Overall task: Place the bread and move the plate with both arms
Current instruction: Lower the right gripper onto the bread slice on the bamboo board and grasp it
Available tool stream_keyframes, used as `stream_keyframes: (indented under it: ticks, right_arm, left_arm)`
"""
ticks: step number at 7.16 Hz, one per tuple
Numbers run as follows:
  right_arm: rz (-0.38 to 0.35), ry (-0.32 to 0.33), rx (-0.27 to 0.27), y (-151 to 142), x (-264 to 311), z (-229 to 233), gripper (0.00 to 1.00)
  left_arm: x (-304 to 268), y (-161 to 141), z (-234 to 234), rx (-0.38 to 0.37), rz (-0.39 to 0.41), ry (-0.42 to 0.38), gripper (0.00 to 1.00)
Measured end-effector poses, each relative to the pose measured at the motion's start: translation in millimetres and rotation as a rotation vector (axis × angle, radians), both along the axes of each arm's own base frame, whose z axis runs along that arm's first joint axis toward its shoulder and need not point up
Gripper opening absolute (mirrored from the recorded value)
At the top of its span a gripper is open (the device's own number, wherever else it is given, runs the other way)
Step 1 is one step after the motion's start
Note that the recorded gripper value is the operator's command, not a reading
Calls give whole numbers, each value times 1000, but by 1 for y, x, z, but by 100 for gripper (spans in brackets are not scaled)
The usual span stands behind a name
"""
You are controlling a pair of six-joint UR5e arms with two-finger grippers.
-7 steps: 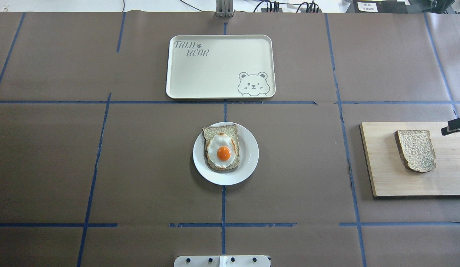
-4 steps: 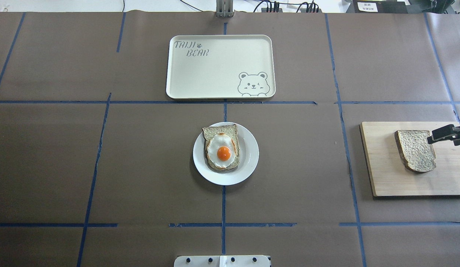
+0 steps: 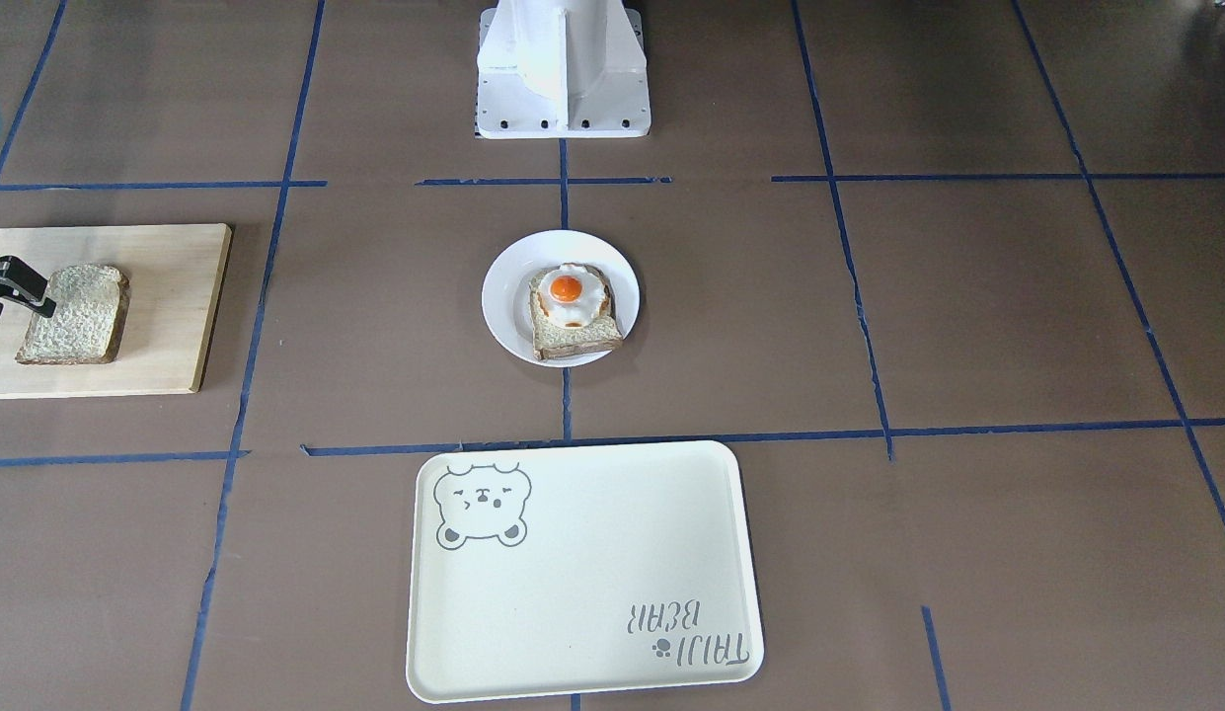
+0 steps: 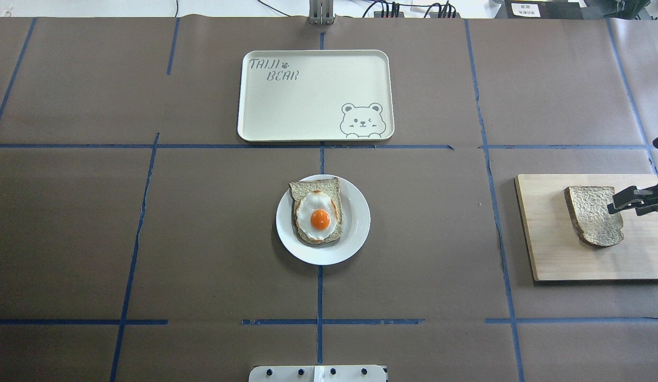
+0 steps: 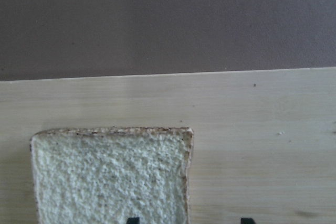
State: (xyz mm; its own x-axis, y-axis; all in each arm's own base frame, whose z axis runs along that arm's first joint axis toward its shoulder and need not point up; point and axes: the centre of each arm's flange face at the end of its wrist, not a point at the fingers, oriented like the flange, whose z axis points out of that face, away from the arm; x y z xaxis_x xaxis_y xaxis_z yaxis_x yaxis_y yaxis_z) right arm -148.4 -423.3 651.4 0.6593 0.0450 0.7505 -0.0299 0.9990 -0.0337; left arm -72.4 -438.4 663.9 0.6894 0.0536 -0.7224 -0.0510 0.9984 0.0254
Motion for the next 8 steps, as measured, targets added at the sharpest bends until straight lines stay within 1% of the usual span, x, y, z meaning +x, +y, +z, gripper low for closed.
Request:
stream_keyframes:
  ticks: [4,5,6,7,8]
  right_arm:
    - [-10,4,-6,-2,-7,4,55]
    - [-11,5,-8,-3,-7,6,47]
    - [-11,5,-9,-3,-7,6,34]
    - [-12,5,-9,-3,-8,6,25]
    - [-12,6,-9,-3,-8,6,22]
  left_arm:
    - [0,0,-1,2,0,1,100]
    - [0,0,-1,2,0,1,100]
    - [0,0,-1,2,0,1,100]
    - [0,0,-1,2,0,1,100]
    - [0,0,-1,2,0,1,100]
